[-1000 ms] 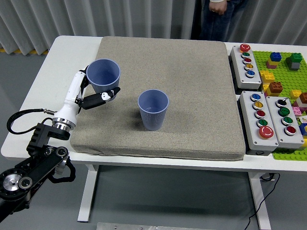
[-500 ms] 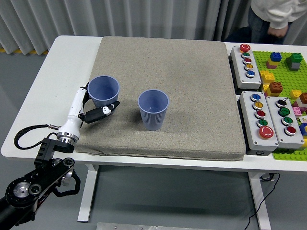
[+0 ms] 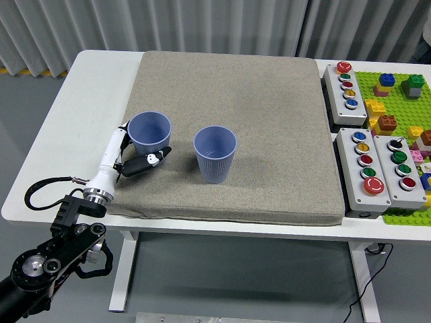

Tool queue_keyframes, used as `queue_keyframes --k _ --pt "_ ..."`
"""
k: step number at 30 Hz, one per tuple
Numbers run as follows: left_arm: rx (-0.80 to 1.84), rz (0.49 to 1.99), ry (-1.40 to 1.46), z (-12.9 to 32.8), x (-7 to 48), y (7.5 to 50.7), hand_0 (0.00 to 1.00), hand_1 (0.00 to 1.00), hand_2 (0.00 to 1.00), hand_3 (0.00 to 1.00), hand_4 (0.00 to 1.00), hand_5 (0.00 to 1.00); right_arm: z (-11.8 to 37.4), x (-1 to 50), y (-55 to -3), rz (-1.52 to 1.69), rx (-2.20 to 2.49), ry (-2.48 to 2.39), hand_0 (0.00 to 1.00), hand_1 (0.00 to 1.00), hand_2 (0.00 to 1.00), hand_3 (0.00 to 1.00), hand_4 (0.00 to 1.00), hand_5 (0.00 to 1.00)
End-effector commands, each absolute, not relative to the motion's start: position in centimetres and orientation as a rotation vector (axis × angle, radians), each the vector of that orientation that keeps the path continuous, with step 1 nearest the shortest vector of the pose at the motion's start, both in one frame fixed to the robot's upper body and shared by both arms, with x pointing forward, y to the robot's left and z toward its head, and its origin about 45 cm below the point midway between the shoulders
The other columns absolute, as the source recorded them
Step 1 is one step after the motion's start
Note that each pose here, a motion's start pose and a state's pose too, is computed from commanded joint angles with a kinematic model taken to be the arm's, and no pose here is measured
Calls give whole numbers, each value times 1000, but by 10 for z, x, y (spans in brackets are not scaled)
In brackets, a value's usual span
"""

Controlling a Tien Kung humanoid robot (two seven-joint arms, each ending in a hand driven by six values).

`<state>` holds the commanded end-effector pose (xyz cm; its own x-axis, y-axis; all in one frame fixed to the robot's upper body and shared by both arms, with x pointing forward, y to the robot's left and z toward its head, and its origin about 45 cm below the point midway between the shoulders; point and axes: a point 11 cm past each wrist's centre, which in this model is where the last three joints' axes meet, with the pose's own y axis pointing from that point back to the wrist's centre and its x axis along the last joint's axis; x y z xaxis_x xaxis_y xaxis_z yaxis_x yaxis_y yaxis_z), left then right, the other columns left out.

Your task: Pick cup pour cup place

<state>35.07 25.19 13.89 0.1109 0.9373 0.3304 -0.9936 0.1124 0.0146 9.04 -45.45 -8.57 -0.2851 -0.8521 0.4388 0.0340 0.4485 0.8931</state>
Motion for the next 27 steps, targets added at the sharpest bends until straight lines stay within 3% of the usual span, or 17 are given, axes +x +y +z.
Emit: queue_keyframes --k 1,2,7,8,13,14,27 --pt "255 1438 -264 139 351 252 650 609 618 586 785 156 -86 90 -454 -1032 726 -1626 640 600 508 581 2 2" --pt "252 1435 -263 139 351 251 705 675 730 693 856 266 -86 90 -454 -1032 726 -1625 639 600 508 581 2 2" --pt "250 1422 -264 140 351 251 705 675 730 693 856 266 -86 90 -454 -1033 725 -1625 639 600 508 581 2 2" --pt "252 1418 -263 139 351 251 740 731 837 794 932 353 -86 90 -455 -1032 726 -1624 639 600 508 581 2 2" --pt "255 1411 -257 139 351 251 740 731 837 794 932 353 -86 91 -454 -1033 726 -1627 639 600 508 581 2 2" --pt "255 1411 -257 139 351 251 781 796 893 819 936 350 -86 91 -454 -1033 726 -1627 639 600 508 581 2 2" --pt "260 1403 -252 137 350 252 813 823 931 893 951 351 -86 90 -454 -1031 726 -1623 639 600 508 581 2 2"
